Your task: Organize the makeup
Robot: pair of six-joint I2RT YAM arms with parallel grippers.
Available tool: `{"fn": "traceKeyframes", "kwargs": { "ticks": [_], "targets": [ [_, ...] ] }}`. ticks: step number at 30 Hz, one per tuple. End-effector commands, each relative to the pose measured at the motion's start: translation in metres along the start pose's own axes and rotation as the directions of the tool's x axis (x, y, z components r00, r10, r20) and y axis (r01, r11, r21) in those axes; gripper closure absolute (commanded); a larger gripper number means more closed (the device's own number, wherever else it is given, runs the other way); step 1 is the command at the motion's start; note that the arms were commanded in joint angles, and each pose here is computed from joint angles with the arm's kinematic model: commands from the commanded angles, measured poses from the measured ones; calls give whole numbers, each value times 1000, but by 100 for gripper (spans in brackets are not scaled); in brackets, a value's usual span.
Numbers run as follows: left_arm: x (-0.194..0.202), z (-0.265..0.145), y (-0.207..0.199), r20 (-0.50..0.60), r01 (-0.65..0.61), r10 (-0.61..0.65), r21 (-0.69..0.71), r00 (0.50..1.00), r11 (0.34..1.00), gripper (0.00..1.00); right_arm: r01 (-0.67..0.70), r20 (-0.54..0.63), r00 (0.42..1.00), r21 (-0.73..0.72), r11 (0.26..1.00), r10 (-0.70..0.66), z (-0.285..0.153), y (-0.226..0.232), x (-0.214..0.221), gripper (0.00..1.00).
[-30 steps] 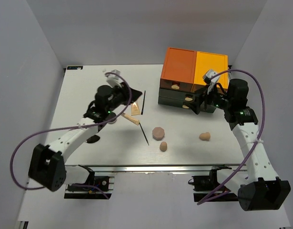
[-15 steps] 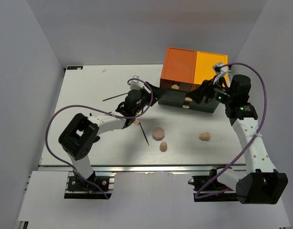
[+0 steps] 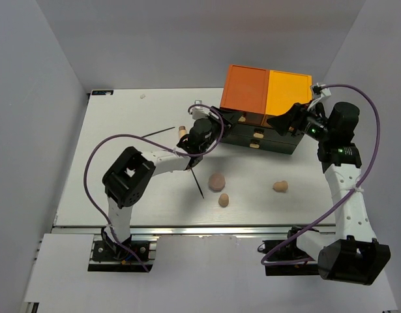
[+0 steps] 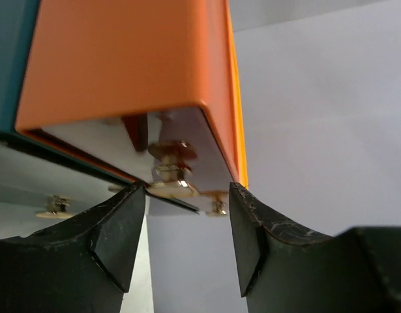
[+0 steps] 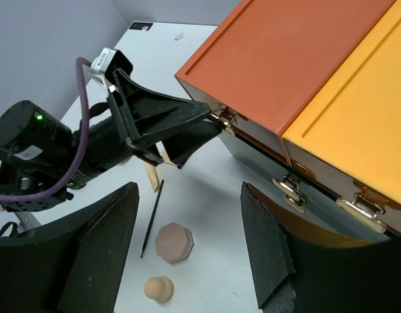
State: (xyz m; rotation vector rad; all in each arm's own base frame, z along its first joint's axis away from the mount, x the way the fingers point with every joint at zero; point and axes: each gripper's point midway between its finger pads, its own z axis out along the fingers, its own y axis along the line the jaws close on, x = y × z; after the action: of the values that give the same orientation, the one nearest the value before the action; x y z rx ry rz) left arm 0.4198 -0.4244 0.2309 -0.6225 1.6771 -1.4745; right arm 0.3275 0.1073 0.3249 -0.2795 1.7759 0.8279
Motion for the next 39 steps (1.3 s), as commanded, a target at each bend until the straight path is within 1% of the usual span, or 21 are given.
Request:
{"fn": "traceKeyframes", "kwargs": {
  "ticks": [1,3,8,12,15,16,19,20,22,23,24,26,27,28,29,30,33,34,36,37,39],
  "targets": [
    [-8,11,-7,51,13,-12,-7,999,1000,37,27,43,999,-11,1000,-26,-5,5,-12,30],
    [-5,12,-3,44,14,-13,-16,999,1000,42,23,40,999,-9,1000,-23,-5,4,-11,30],
    [-1,5,12,35,19,-18,-52,999,998,43,21,42,999,-3,1000,-21,-7,2,-11,30],
    [-3,3,12,48,28,-26,-48,999,998,44,10,33,999,-4,1000,-10,-6,0,-7,30],
    [-2,6,10,47,27,-26,-36,999,999,52,9,31,999,-5,1000,-9,-7,0,-5,30],
    [-1,6,10,43,28,-26,-33,999,999,59,13,30,999,-6,1000,-13,-7,0,-4,30],
    [-1,3,8,39,30,-29,-17,999,999,69,24,19,1000,-17,1000,-23,-8,1,0,30],
    [0,0,5,29,31,-31,-7,999,999,73,48,13,999,-25,999,-48,-8,1,2,30],
    [3,-10,7,6,27,-27,-8,1000,1000,77,75,-18,997,-72,995,-77,-8,6,10,28],
    [8,-16,4,-22,23,-23,3,999,1000,78,128,-27,991,-97,987,-131,-9,8,13,25],
    [11,-21,4,-40,18,-18,1,999,1000,78,134,-48,989,-149,980,-143,-11,15,21,23],
    [15,-39,3,-74,-2,2,1,997,1000,78,157,-64,983,-201,967,-173,-14,21,30,20],
    [19,-47,1,-99,-6,7,6,995,1000,79,204,-70,971,-246,948,-227,-15,24,38,17],
    [22,-56,10,-114,-21,19,-12,993,1000,79,215,-78,967,-264,940,-243,-16,25,44,16],
    [20,-65,0,-117,-18,18,1,993,1000,79,229,-82,962,-283,931,-261,-18,26,49,14],
    [20,-71,0,-119,-19,19,-2,993,1000,79,280,-70,946,-305,910,-315,-18,25,53,12],
    [21,-88,2,-127,-28,27,-6,992,1000,79,310,-80,931,-346,886,-357,-22,28,68,11],
    [22,-91,2,-133,-28,27,-6,991,1000,79,349,-74,914,-361,865,-400,-24,27,73,11],
    [27,-96,5,-148,-29,27,-16,989,999,78,377,-61,900,-389,841,-431,-26,29,80,11],
    [29,-98,5,-153,-30,27,-16,988,999,78,416,-42,882,-398,817,-470,-27,29,81,11],
    [36,-102,7,-169,-34,30,-21,985,999,78,424,-52,875,-399,813,-482,-27,26,88,11]
  ]
}}
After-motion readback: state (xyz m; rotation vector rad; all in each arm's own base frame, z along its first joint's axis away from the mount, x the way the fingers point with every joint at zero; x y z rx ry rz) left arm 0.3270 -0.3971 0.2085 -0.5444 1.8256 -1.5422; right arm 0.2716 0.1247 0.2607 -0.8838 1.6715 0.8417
